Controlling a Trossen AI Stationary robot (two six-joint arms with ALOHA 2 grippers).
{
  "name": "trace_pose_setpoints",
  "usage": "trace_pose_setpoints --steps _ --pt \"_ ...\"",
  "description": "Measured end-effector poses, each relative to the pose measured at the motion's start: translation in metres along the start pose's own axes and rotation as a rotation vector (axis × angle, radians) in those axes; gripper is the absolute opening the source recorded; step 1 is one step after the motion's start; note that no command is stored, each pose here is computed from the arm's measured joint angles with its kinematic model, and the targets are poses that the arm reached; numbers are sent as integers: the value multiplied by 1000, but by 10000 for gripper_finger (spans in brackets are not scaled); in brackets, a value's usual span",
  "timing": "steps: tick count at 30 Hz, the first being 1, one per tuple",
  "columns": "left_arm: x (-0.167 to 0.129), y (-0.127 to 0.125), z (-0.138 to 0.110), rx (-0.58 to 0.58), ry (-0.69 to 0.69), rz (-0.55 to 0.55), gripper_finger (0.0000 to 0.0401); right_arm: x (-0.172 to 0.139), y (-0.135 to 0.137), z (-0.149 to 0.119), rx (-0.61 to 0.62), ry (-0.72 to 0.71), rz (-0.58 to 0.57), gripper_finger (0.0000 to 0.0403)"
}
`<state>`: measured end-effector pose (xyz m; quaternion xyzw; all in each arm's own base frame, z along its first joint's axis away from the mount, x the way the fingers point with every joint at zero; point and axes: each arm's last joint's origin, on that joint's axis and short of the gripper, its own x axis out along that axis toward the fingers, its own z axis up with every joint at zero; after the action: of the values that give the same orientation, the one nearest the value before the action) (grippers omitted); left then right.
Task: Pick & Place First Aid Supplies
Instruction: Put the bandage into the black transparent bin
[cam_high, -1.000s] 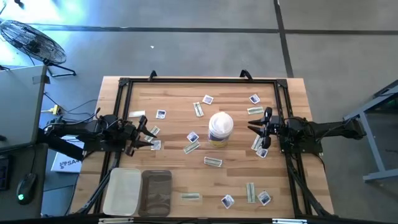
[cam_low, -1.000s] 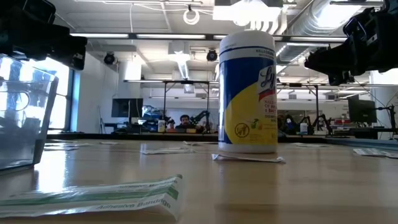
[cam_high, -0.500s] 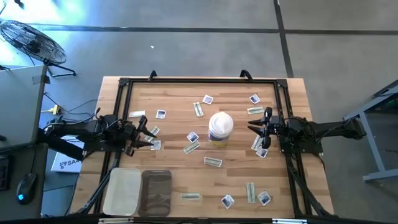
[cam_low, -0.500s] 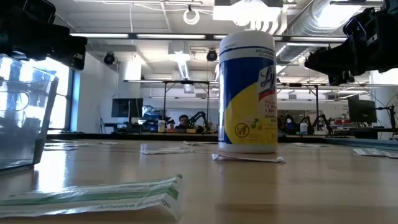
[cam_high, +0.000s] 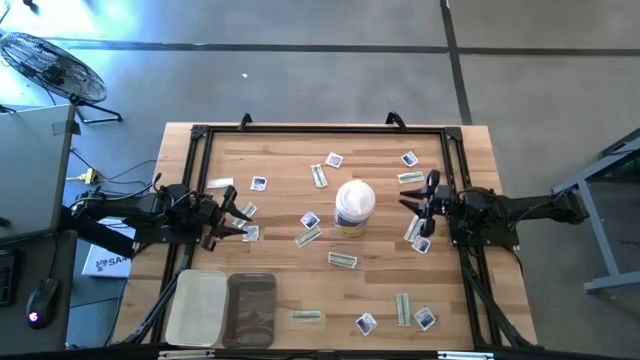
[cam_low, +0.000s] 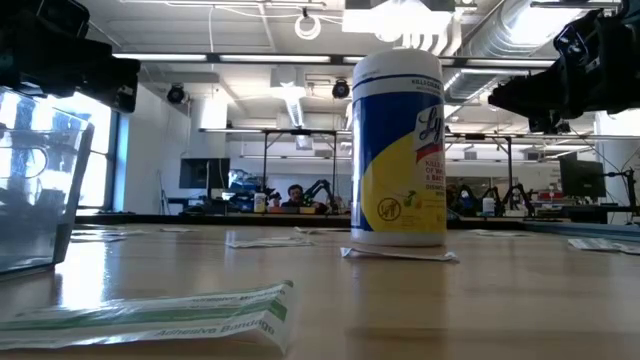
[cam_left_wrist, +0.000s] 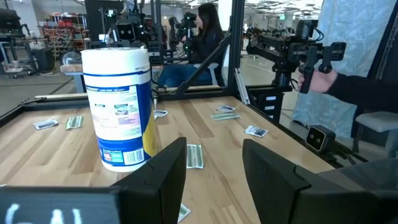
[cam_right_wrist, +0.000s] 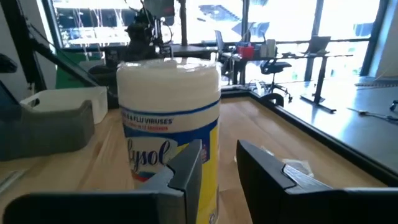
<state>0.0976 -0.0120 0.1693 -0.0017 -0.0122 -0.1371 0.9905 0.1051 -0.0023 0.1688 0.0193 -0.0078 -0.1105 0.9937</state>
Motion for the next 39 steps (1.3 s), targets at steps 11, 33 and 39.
trace_pose_setpoints --steps 11,33,39 --pt "0 0 0 0 0 0 154 -2 -3 18 157 -186 -112 94" --pt "0 0 0 0 0 0 154 31 -12 13 61 164 -522 94" --pt "0 0 0 0 0 0 154 47 -18 25 63 469 -639 93"
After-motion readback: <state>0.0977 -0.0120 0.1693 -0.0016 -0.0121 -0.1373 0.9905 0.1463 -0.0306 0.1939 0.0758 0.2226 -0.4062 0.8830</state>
